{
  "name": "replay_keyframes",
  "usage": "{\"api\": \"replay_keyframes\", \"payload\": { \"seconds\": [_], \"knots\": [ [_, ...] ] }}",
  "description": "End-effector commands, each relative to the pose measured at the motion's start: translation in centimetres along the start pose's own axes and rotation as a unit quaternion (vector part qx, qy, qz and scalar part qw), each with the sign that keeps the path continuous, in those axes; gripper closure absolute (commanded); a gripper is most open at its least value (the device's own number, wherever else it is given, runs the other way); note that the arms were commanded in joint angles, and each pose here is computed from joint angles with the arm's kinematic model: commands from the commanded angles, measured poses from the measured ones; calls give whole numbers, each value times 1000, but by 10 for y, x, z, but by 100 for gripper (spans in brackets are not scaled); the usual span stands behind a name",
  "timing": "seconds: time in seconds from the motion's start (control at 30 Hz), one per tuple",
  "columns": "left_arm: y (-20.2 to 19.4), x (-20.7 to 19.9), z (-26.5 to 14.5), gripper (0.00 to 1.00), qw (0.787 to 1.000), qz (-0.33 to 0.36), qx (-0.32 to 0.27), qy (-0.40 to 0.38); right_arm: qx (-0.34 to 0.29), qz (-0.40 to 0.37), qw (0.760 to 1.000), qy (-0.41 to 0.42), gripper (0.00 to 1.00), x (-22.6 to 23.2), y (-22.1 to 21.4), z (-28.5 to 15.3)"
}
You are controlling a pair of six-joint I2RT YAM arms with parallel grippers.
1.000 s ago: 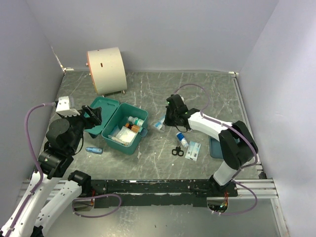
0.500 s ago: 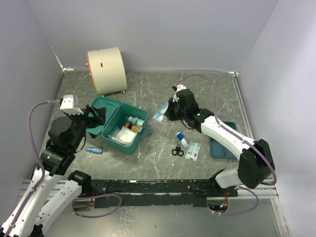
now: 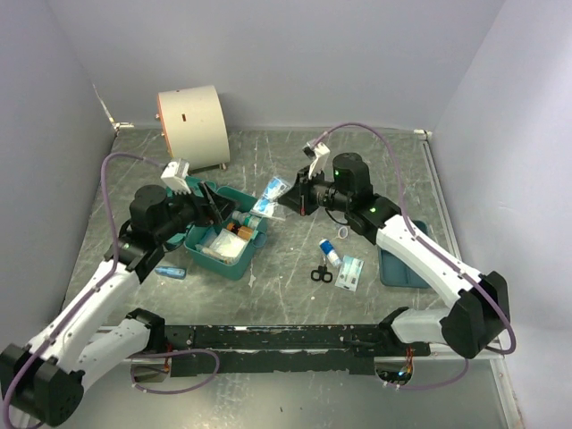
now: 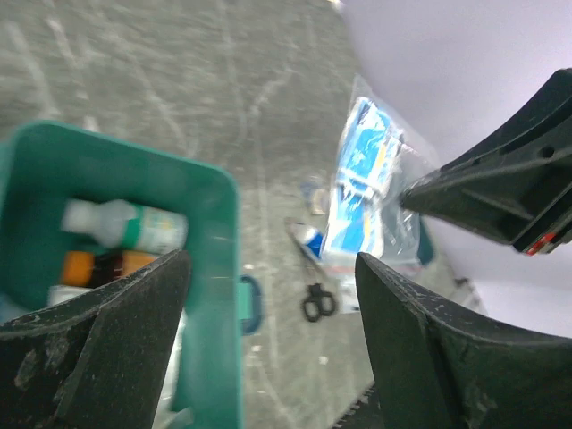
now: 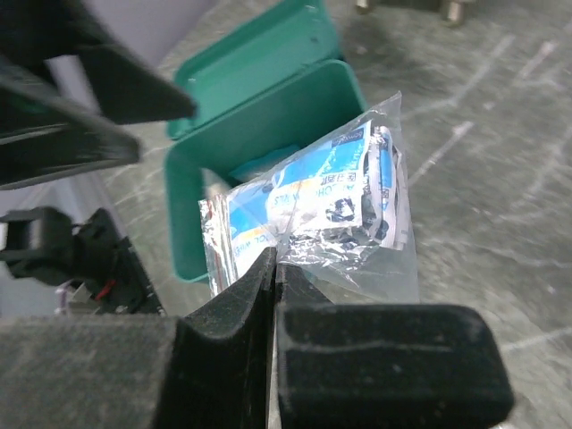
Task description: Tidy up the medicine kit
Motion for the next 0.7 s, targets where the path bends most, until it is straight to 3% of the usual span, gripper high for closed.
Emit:
{"api": "replay_keyframes", "payload": {
  "seconds": [0.0, 0.27, 0.43, 0.67],
  "knots": [
    [11, -30, 10, 15, 986, -87, -2, -142, 1, -34, 992, 121, 100, 26, -1, -3],
    [-6, -33, 17, 18, 966, -166, 32, -196, 38, -50, 982, 177, 100, 43, -23, 21],
    [-20, -25, 17, 36, 971, -164, 71, -162, 47, -43, 978, 196, 100, 46, -31, 32],
    [-18, -20, 7, 62, 983, -122, 65, -124, 58, -27, 981, 181, 100, 37, -44, 35]
  ]
}}
Point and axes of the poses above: each gripper's point midway between its finger pads, its own z axis out along the fingers, its own x axis along the line the jaws close on, y = z × x, the point moved 9 cm from there along -z, back along the fingers, and after that the axes turned 10 degrees about z, right-handed, at the moved point
